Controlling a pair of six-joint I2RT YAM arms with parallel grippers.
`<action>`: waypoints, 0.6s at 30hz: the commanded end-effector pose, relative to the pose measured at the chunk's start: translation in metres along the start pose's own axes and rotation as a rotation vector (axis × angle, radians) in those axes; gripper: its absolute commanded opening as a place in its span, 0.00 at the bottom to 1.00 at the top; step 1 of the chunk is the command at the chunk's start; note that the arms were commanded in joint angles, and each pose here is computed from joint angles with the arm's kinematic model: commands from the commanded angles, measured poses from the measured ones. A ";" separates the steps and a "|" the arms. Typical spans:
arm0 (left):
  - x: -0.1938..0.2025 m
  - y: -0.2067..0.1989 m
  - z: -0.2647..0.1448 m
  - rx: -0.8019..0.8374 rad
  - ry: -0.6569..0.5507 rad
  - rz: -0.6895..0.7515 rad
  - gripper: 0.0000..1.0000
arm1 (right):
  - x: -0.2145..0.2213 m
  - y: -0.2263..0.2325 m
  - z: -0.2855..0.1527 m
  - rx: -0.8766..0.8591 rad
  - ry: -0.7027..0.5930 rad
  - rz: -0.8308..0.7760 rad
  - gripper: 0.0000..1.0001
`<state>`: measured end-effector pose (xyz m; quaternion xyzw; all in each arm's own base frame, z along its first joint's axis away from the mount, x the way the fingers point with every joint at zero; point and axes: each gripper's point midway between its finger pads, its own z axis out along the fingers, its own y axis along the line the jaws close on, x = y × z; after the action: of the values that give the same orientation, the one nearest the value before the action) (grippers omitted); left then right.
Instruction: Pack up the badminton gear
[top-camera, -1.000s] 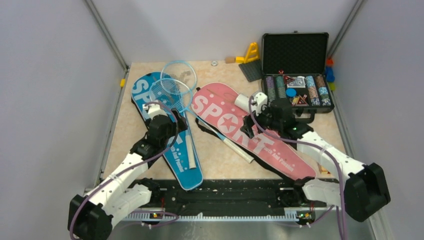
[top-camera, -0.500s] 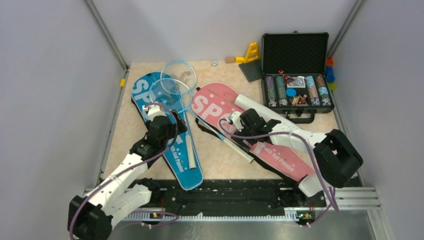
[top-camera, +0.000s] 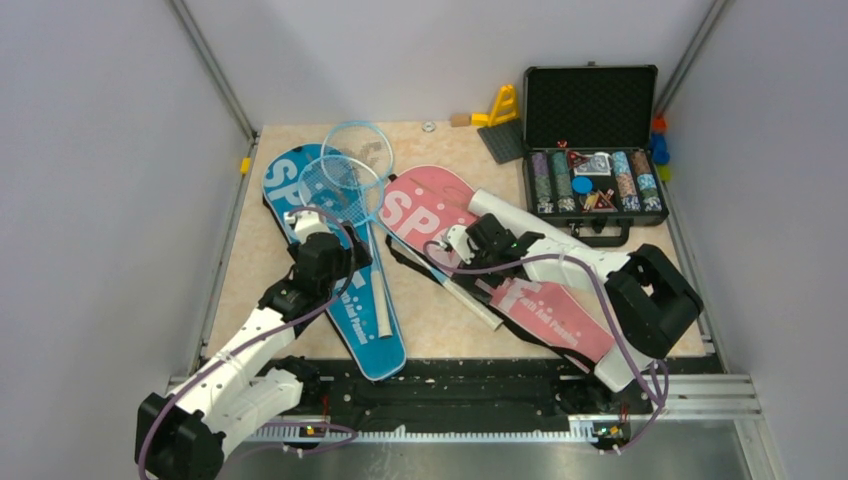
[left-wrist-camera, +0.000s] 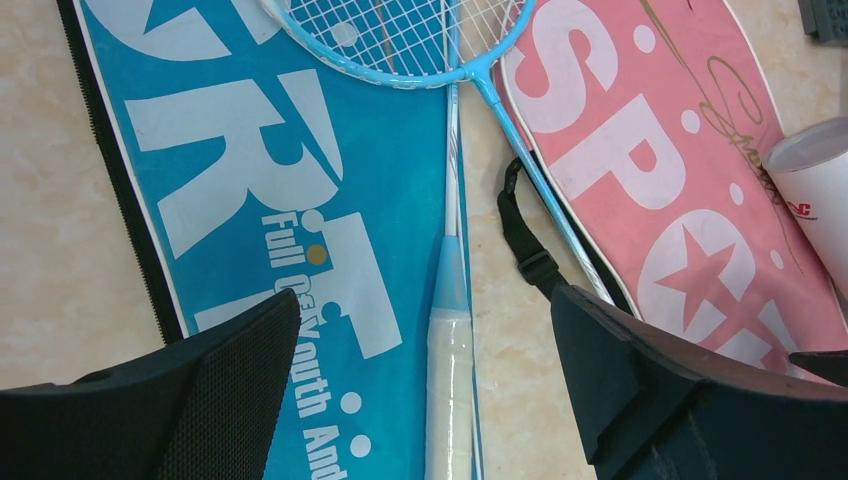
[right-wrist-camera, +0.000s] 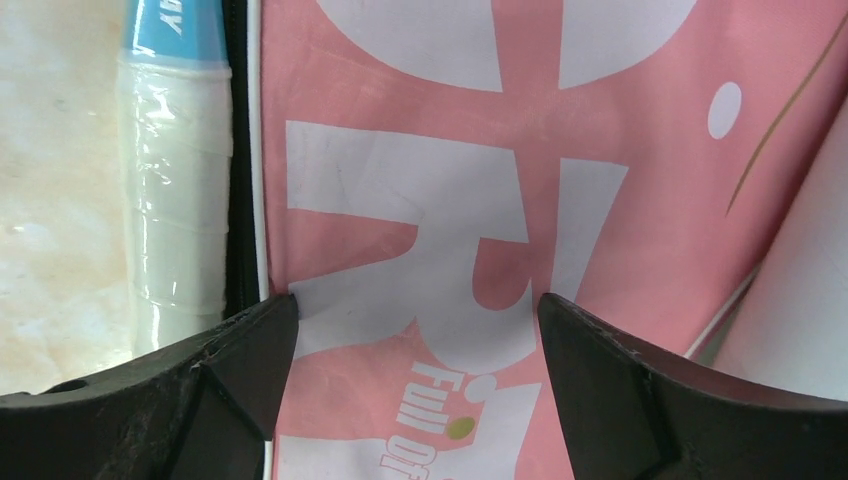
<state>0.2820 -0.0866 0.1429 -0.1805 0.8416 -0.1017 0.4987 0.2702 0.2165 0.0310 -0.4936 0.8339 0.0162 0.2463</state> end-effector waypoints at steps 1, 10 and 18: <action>-0.013 -0.004 -0.003 0.011 -0.036 0.007 0.99 | -0.011 0.043 0.004 -0.197 -0.046 -0.065 0.96; -0.011 -0.002 0.002 -0.001 -0.038 0.019 0.99 | -0.035 0.057 0.002 -0.265 -0.157 -0.076 0.99; -0.012 0.004 0.006 -0.046 -0.039 0.031 0.99 | -0.036 -0.020 0.035 0.229 -0.031 0.137 0.98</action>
<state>0.2830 -0.0830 0.1345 -0.1723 0.8497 -0.0811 0.4917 0.2769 0.2656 0.0300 -0.4972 0.8233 0.0490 0.2692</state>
